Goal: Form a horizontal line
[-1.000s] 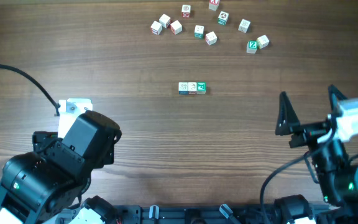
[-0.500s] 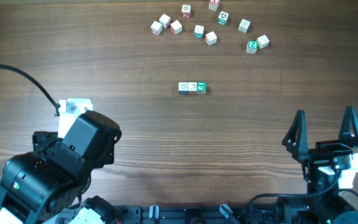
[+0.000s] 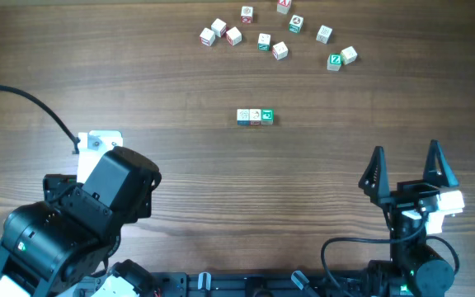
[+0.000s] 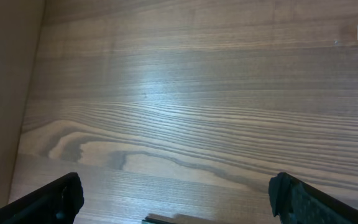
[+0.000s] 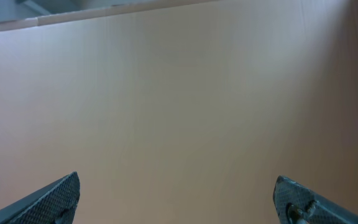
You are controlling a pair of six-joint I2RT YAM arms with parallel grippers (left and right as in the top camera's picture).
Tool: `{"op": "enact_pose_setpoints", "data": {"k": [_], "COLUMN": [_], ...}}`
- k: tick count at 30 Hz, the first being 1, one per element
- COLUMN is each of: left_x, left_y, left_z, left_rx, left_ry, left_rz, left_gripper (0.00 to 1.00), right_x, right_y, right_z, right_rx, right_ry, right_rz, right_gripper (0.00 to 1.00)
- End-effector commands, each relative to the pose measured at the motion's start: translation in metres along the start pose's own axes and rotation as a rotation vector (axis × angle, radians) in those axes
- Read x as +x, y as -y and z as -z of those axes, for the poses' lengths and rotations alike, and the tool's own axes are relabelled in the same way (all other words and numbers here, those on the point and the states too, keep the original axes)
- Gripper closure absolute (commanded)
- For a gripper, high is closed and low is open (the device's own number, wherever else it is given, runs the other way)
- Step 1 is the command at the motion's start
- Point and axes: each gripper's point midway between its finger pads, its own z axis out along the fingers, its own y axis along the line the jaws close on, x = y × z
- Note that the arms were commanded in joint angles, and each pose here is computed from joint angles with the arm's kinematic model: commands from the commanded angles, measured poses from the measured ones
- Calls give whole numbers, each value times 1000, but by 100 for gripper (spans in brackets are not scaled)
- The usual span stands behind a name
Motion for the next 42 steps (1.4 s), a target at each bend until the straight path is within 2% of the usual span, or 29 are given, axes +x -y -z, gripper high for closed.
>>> {"op": "enact_pose_setpoints", "data": {"k": [1,13,42], "left_x": [0,0,0], "left_y": [-2,-2,-2], "left_z": [1,1,1], "left_rx": [-6,-6,-6], "left_ry": [5,5,5], "left_rz": [26,26,26], "left_gripper": [0,0,0], "right_x": [6,116,115], "right_y": [8,30,31], "right_z": [1,32,32], "right_rx": [34,151,156], "right_ry": [-23,-487,-481], "right_rz": [-4,-51,-48], "right_gripper": [0,0,0]}}
